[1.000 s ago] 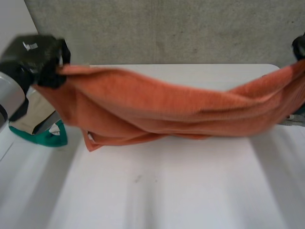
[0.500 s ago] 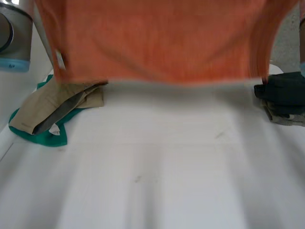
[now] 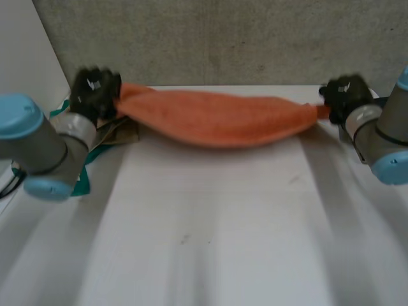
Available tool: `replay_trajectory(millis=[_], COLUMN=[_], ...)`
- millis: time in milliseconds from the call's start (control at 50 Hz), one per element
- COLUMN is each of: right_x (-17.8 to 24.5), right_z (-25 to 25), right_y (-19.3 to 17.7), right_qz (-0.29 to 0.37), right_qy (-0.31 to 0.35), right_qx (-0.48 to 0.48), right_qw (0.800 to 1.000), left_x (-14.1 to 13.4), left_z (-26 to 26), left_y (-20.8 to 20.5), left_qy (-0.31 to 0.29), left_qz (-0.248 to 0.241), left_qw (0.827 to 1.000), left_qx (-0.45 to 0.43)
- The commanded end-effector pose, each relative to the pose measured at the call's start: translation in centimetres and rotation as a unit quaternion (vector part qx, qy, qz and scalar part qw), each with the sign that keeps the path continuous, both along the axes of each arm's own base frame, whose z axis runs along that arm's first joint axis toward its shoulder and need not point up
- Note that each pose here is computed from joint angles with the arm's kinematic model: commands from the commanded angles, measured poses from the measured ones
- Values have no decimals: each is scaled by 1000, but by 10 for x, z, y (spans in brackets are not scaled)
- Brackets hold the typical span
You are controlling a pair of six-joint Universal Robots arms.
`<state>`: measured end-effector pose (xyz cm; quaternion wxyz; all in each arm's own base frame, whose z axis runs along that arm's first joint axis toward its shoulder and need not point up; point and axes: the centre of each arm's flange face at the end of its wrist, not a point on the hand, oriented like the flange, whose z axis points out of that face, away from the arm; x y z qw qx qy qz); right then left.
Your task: Fold the laundry.
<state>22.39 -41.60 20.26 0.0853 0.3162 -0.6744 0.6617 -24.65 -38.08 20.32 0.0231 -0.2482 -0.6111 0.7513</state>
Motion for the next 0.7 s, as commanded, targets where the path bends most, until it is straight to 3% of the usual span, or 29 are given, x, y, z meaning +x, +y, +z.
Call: replay_trajectory(millis=[20,100,220,260,360,440,600,700], right_x=[-28,-53,-77,-88,-95,-96,-88,-68], right_z=[-15,-11,10,14,12,7,-18,-25], right_y=[57,96,148,156,157,148,95,72], right_qz=[-8,-6,16,16,12,3,-24,-14], right_qy=[69,130,243,275,278,250,166,142], right_qx=[152,213,225,221,226,233,210,169], right_qw=[986,968,943,935,934,940,963,975], left_x=[15,29,54,56,56,51,30,27], left_z=[-22,-18,-7,-6,-3,-9,-30,-38], left_y=[75,130,209,220,217,192,121,91], left_qy=[-71,-147,-255,-268,-274,-267,-214,-184], left_qz=[-18,-28,-57,-65,-62,-49,-31,7], left_qw=[988,966,912,905,913,928,955,959], left_qx=[137,212,316,324,295,255,204,215])
